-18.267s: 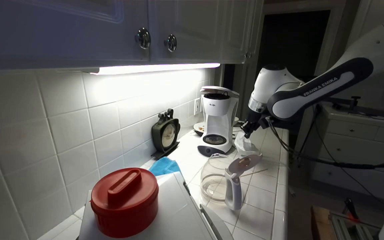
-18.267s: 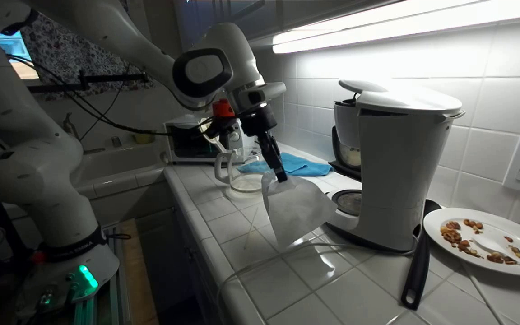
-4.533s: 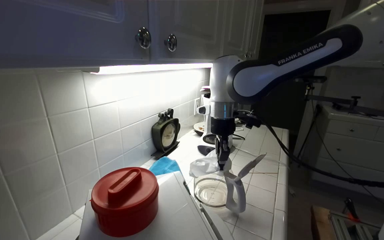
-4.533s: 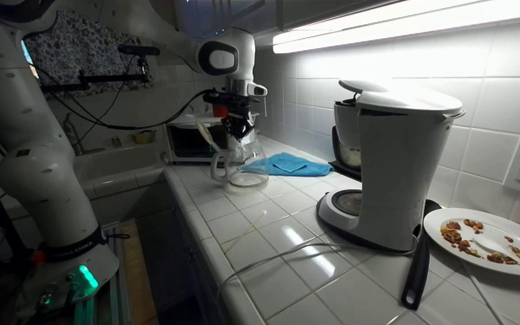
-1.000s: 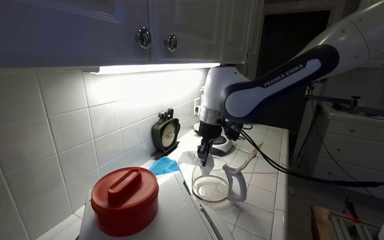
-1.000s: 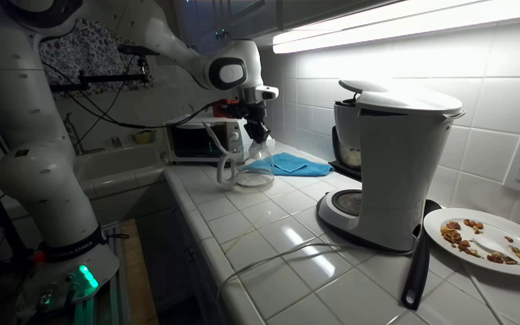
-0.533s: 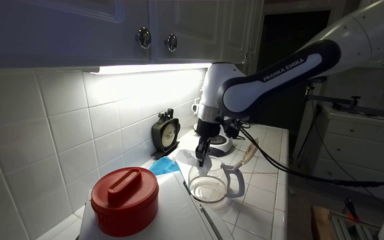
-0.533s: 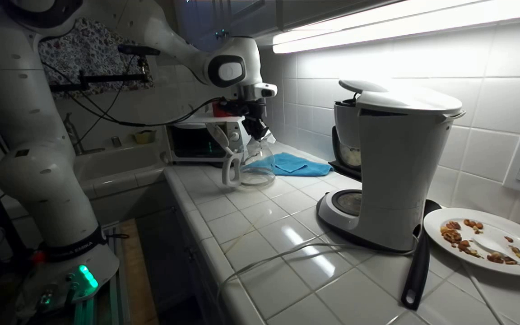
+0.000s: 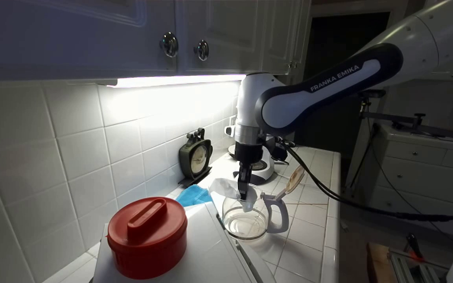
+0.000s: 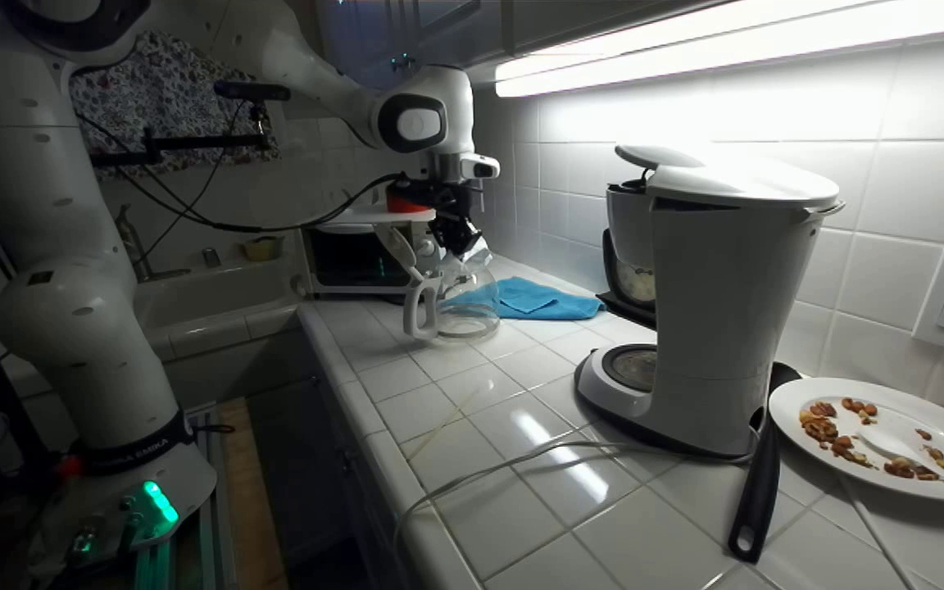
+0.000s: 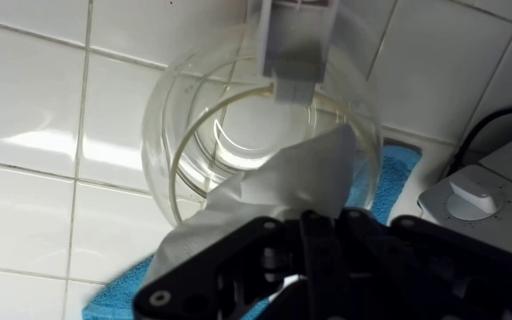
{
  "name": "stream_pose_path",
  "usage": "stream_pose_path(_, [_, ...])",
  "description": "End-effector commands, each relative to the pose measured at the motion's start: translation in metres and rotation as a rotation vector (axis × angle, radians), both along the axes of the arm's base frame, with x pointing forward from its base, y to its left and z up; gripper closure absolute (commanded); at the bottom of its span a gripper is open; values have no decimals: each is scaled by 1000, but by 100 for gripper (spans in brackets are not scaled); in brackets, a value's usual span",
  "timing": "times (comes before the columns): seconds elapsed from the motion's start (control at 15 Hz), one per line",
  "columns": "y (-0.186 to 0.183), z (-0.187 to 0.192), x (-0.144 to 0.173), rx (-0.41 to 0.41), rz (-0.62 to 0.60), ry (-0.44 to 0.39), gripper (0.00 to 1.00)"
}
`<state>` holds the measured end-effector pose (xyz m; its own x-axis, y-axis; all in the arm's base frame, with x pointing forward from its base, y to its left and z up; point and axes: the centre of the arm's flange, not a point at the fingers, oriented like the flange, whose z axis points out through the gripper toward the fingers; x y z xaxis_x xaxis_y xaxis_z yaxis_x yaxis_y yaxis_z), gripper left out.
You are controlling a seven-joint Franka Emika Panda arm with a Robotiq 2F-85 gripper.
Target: Use the tissue to wipe the coffee pot
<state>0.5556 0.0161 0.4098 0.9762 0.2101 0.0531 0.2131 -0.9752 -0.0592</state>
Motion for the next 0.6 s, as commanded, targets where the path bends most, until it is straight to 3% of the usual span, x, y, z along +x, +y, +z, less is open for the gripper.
stream_pose_path(0.0, [-3, 13, -4, -33, 57, 20, 100])
stream_pose_path(0.53, [-17, 16, -11, -256, 100, 27, 100])
